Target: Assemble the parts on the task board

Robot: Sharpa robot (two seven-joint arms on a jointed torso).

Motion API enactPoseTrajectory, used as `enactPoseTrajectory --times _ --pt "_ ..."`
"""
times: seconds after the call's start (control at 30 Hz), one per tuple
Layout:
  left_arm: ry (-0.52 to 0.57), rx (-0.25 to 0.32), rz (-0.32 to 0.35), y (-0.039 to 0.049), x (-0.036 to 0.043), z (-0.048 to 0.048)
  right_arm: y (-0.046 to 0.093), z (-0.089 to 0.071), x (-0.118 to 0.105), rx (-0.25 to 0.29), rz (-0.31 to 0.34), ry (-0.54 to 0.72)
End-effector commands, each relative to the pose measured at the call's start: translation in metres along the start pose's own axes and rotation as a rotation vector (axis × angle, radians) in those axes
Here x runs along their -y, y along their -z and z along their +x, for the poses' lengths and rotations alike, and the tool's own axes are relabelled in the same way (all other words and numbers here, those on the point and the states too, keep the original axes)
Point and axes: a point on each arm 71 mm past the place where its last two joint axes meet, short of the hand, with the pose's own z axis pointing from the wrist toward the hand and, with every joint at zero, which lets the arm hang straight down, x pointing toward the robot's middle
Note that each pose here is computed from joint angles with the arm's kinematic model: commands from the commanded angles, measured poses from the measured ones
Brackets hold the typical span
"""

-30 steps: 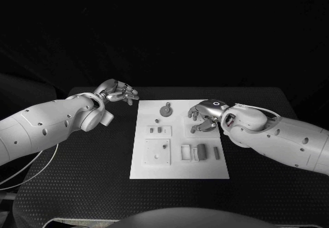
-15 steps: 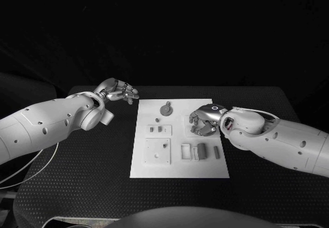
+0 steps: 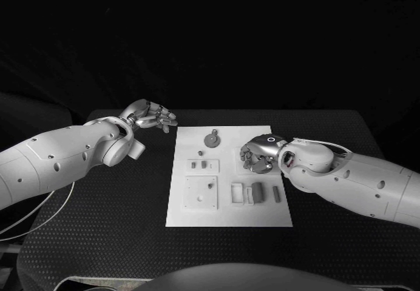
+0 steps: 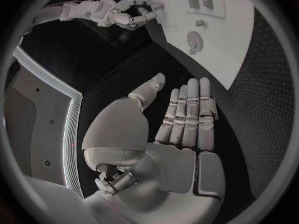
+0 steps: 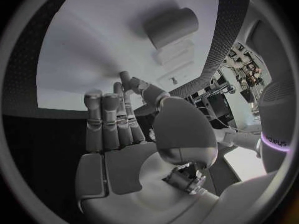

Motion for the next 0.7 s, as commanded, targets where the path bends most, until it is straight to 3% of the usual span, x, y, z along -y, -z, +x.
enactPoseTrajectory --times 0.03,0.7 --pt "0.01 -0.012 0.012 -0.0005 0.002 0.0013 -0.0008 0.0008 -0.0024 0.008 -0.01 0.009" --pt "0.01 -0.013 0.01 -0.0001 0.0016 0.0009 -0.0025 0.0007 -0.0063 0.026 -0.018 0.015"
